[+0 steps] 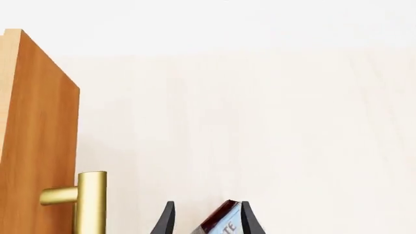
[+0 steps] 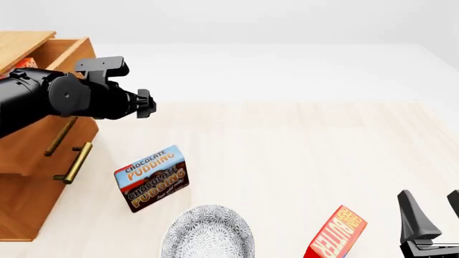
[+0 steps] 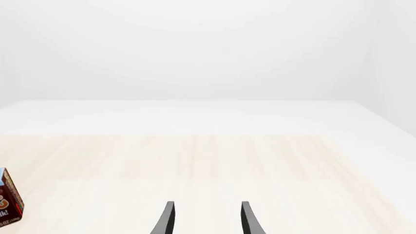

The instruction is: Put the butter at the front in the top drawer of the cabinet and close it.

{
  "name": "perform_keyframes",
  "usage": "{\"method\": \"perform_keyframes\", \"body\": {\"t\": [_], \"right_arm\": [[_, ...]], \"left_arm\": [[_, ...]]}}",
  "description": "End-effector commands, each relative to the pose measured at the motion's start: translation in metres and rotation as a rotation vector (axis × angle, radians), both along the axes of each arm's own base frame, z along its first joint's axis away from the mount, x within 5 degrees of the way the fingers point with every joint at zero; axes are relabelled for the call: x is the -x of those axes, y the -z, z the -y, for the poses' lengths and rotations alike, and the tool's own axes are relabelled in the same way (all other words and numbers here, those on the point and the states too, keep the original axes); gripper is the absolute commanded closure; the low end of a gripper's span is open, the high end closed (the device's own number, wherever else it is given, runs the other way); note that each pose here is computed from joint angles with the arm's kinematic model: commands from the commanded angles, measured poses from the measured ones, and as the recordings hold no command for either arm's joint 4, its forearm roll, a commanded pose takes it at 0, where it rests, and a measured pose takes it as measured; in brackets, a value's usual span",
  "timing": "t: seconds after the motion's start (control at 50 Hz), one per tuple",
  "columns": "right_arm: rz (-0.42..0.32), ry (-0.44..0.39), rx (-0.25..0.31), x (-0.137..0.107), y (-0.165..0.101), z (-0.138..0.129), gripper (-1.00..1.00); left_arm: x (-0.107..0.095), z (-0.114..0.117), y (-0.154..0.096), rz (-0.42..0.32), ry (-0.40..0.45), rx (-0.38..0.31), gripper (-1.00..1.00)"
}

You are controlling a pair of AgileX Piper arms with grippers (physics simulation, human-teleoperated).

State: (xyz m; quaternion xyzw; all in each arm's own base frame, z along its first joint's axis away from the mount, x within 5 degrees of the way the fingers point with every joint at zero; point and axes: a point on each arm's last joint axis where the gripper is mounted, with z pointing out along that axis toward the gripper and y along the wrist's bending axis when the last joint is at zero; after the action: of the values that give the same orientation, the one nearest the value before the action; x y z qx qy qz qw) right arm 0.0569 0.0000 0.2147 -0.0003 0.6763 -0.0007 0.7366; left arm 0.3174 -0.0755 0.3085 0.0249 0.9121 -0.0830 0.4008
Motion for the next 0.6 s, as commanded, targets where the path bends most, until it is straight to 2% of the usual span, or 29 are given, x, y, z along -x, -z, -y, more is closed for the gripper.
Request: {"method": "perform_keyframes", "body": {"t": [0.02,0.6], "right_arm": [[0.000,0.000,0.000,0.000,0.000,0.000,-1.00],[0.000,0.000,0.000,0.000,0.000,0.000,-1.00]], "left_arm": [[0.009,-0.020,0.001,0.002,-0.053,0.000,-1.00],[0.011,-0.058,-0.020,0.026,-0.161,-0.013,-1.00]]}}
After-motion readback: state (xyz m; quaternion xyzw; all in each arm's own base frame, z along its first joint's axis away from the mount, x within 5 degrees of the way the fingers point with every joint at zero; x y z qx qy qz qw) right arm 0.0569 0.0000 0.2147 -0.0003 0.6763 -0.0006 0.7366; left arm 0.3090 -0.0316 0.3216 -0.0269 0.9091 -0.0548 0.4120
